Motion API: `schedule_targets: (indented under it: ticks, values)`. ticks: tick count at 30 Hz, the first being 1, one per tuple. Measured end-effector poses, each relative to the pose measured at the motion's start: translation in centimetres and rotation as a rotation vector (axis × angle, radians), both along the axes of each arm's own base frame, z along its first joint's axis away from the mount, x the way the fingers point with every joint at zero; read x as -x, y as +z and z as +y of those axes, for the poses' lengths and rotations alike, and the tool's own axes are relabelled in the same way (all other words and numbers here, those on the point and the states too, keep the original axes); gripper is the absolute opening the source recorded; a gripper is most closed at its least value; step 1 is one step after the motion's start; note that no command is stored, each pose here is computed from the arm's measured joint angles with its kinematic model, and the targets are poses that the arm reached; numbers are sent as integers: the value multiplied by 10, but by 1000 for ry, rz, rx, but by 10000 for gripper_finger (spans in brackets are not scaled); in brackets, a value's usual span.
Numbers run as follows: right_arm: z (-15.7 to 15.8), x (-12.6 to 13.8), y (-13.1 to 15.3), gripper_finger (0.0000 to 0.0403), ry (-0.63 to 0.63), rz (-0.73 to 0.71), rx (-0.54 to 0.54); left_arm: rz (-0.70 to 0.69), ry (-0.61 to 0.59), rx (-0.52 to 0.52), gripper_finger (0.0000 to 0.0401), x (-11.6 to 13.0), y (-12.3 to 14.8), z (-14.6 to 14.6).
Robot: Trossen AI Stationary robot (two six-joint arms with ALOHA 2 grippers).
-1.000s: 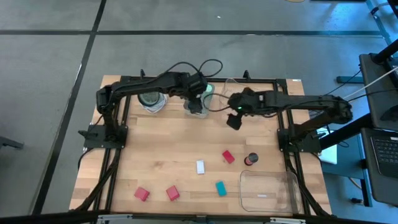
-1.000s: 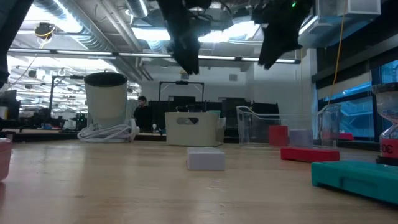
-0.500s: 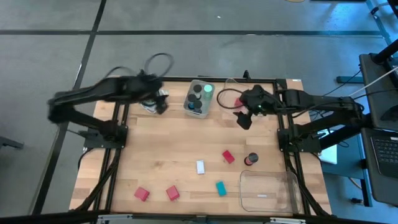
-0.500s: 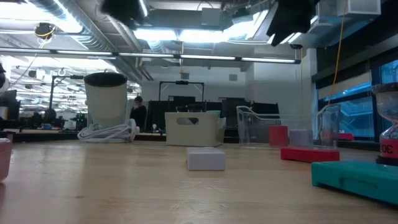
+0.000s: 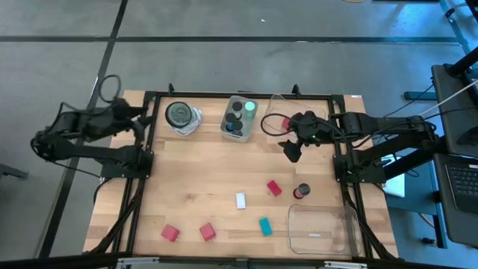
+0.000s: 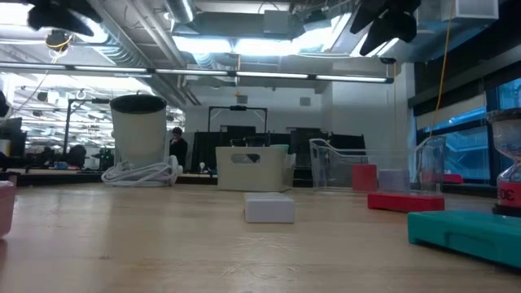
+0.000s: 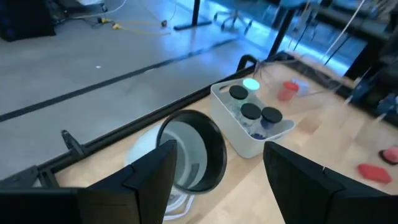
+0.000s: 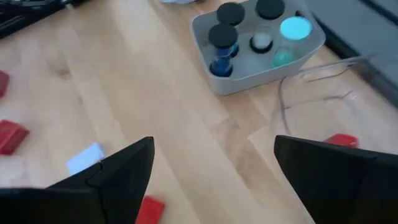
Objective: Pick & Place Office items
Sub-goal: Put the red digital timer into the bottom transparent bin
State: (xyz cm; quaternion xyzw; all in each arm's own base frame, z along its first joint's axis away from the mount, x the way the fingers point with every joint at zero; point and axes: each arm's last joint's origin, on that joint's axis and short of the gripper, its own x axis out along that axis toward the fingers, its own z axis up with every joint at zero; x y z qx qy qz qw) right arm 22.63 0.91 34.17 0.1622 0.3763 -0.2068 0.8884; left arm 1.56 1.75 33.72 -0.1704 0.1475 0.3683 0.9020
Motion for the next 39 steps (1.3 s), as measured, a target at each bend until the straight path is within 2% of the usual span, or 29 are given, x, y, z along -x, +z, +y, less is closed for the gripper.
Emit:
schedule_targets:
  ticks: [5,10,21,26,32,39]
  values:
    - [6,-1,1,334,5,-22,-20,-109,13,39,237,23,-24,-2]
    - [8,-1,1,334,-7,-27,5,-152,-3,57,237,32,-41,-3]
    - [9,-1,2,334,2,-34,-2,-45,-86,88,237,18,-73,-4]
    - [9,-3,3,334,-5,-58,-12,-58,-97,102,237,17,-73,-4]
    - [12,-10,-4,334,-31,-39,-126,-65,-103,118,237,17,-73,-5]
    - [19,-35,-31,334,-57,74,-305,-64,-106,120,237,17,-73,-5]
